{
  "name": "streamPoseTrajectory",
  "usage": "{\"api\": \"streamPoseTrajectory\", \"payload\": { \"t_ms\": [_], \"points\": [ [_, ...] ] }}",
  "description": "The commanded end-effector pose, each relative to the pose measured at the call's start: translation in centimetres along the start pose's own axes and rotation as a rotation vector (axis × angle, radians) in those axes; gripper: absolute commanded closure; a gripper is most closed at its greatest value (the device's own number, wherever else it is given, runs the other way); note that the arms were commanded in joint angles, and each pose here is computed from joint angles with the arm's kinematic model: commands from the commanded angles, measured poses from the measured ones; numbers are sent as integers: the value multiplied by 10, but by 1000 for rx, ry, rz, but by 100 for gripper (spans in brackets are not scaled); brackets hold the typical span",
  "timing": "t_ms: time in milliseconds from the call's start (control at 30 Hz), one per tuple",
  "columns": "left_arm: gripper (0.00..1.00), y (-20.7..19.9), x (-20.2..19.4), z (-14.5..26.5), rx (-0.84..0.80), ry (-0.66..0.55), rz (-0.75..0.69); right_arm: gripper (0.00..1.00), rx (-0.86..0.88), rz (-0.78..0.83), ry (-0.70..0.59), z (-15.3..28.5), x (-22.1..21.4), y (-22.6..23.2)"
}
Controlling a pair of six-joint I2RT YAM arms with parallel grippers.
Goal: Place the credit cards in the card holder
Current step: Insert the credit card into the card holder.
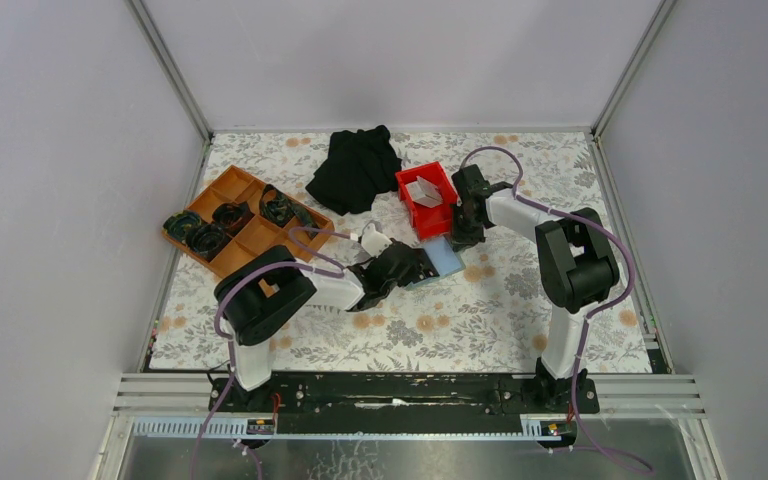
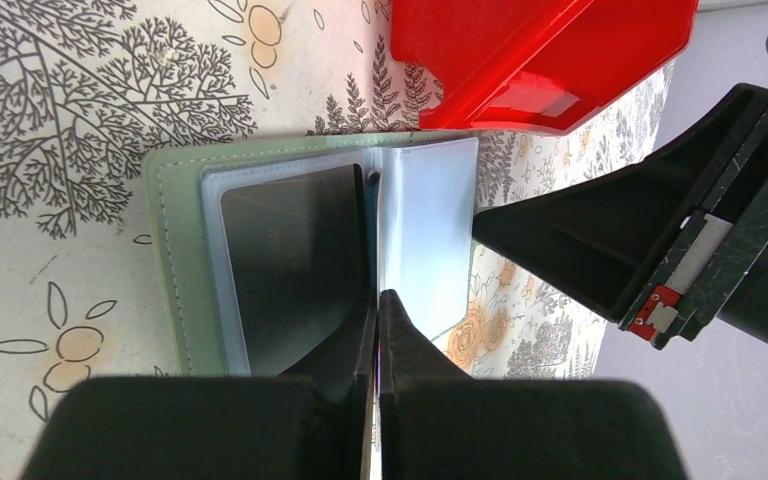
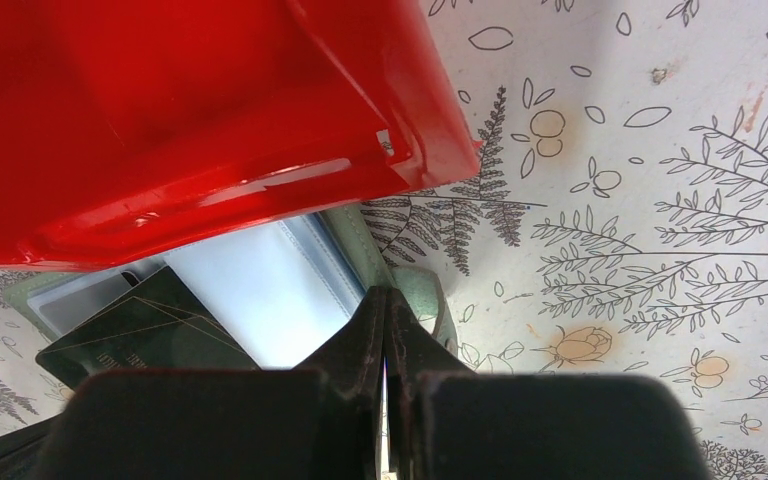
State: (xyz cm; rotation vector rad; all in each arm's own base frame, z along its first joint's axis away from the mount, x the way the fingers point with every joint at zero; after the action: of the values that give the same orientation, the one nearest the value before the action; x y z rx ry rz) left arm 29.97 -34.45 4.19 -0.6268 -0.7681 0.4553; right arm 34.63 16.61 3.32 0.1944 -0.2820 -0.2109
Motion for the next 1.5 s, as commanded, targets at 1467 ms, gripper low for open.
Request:
{"api": "streamPoseTrajectory", "payload": {
  "t_ms": [1467],
  "points": [
    [100,6,-7,-1,-242,-69,162,100,-83,61,49,-22,-23,-6]
  ]
}}
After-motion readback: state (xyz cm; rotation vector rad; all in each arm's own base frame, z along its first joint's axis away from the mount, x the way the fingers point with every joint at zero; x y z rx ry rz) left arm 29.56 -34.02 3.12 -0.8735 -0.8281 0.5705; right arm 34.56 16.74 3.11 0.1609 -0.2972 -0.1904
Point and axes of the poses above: each gripper's point midway between its finger pads, its own z axis back along the fingers, its own y axis along the line the jaws close on, x = y × z, the point moved 2 cm from there along z, back along the fingers, and after that the axes turned 12 degrees about -z, right-handed, at the moved point
